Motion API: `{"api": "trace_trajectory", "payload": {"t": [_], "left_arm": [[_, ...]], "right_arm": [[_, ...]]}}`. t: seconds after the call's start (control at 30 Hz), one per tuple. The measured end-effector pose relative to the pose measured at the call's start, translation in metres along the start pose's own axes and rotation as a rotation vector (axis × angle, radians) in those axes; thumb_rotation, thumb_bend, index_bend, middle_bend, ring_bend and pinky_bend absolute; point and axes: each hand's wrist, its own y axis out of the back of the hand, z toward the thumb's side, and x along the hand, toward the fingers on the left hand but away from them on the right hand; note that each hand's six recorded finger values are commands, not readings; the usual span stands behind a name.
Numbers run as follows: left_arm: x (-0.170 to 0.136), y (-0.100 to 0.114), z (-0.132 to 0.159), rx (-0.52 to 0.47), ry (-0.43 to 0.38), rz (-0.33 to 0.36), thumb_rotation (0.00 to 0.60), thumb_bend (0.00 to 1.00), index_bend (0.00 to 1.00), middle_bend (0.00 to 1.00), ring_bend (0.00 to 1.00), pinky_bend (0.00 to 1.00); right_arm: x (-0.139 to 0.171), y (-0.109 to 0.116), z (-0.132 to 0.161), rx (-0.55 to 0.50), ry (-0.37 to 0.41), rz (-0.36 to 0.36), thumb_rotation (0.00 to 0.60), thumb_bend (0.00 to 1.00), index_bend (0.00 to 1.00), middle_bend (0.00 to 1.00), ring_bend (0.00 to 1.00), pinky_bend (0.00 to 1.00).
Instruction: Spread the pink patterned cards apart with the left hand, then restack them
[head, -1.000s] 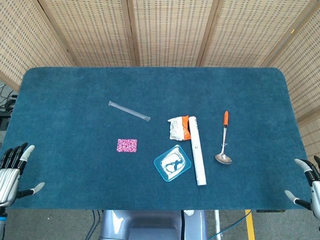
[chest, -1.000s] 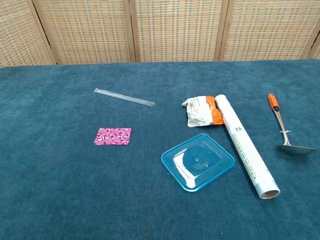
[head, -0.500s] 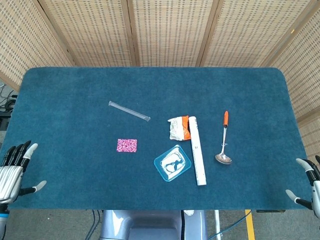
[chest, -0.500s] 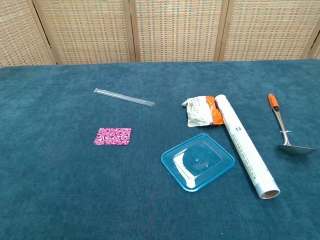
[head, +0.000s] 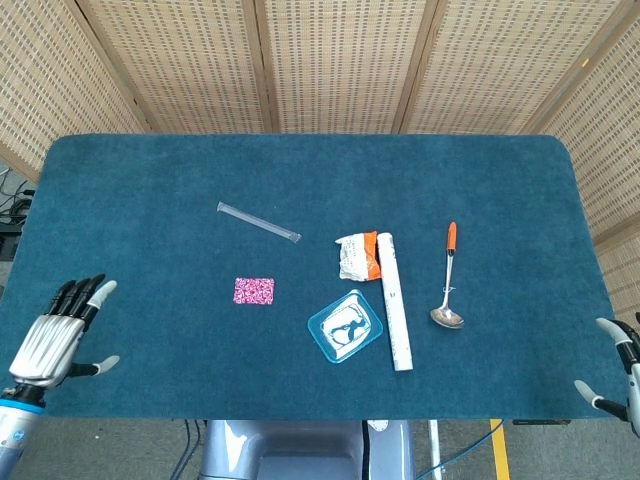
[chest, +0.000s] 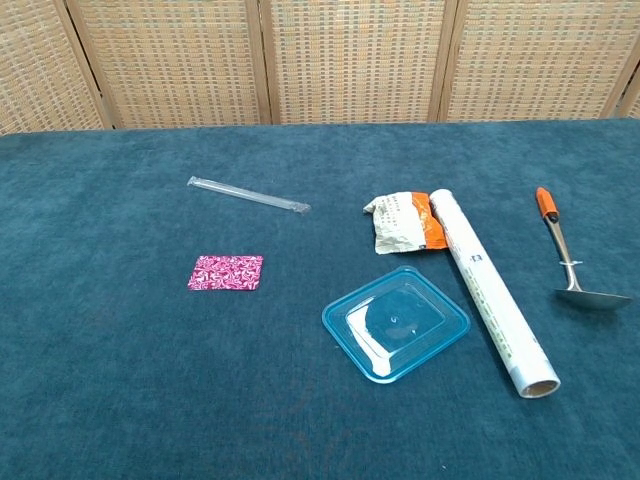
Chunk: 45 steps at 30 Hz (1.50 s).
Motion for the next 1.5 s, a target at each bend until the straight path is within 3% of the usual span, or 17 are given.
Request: {"api": "trace_trajectory", "payload": {"t": [0.43, 0.5, 0.53, 0.67, 0.73, 0.93, 1.5], "left_arm": [[0.05, -0.014, 0.048, -0.07, -0.174, -0.249, 0.545, 0.0, 0.0, 0.0, 0.0, 0.0], [0.059, -0.017, 0.058, -0.08, -0.2, -0.299, 0.512, 0.0, 0.0, 0.0, 0.0, 0.0], [0.064, -0.018, 0.062, -0.085, -0.21, -0.318, 0.486, 0.0, 0.0, 0.0, 0.0, 0.0], [0.083, -0.023, 0.08, -0.127, -0.24, -0.394, 0.144, 0.0, 0.0, 0.0, 0.0, 0.0], [0.092, -0.024, 0.087, -0.148, -0.247, -0.415, 0.103, 0.0, 0.0, 0.0, 0.0, 0.0], [0.115, -0.032, 0.109, -0.189, -0.281, -0.442, 0.095, 0.0, 0.02, 0.0, 0.0, 0.0], [0.15, -0.071, 0.133, -0.197, -0.274, -0.506, 0.094, 0.0, 0.02, 0.0, 0.0, 0.0]], "right_arm": [[0.003, 0.001, -0.003, 0.004, -0.014, -0.004, 0.6, 0.0, 0.18, 0.24, 0.01, 0.0], [0.002, 0.001, -0.003, 0.005, -0.014, -0.003, 0.6, 0.0, 0.18, 0.24, 0.01, 0.0], [0.002, 0.001, -0.003, 0.006, -0.014, -0.003, 0.6, 0.0, 0.18, 0.24, 0.01, 0.0], [0.002, 0.001, -0.004, 0.007, -0.015, -0.002, 0.6, 0.0, 0.18, 0.24, 0.01, 0.0], [0.002, 0.001, -0.004, 0.008, -0.016, -0.002, 0.6, 0.0, 0.18, 0.24, 0.01, 0.0], [0.002, 0.001, -0.005, 0.009, -0.021, -0.003, 0.6, 0.0, 0.18, 0.24, 0.01, 0.0], [0.006, 0.002, -0.009, 0.014, -0.04, -0.001, 0.6, 0.0, 0.18, 0.24, 0.01, 0.0]]}}
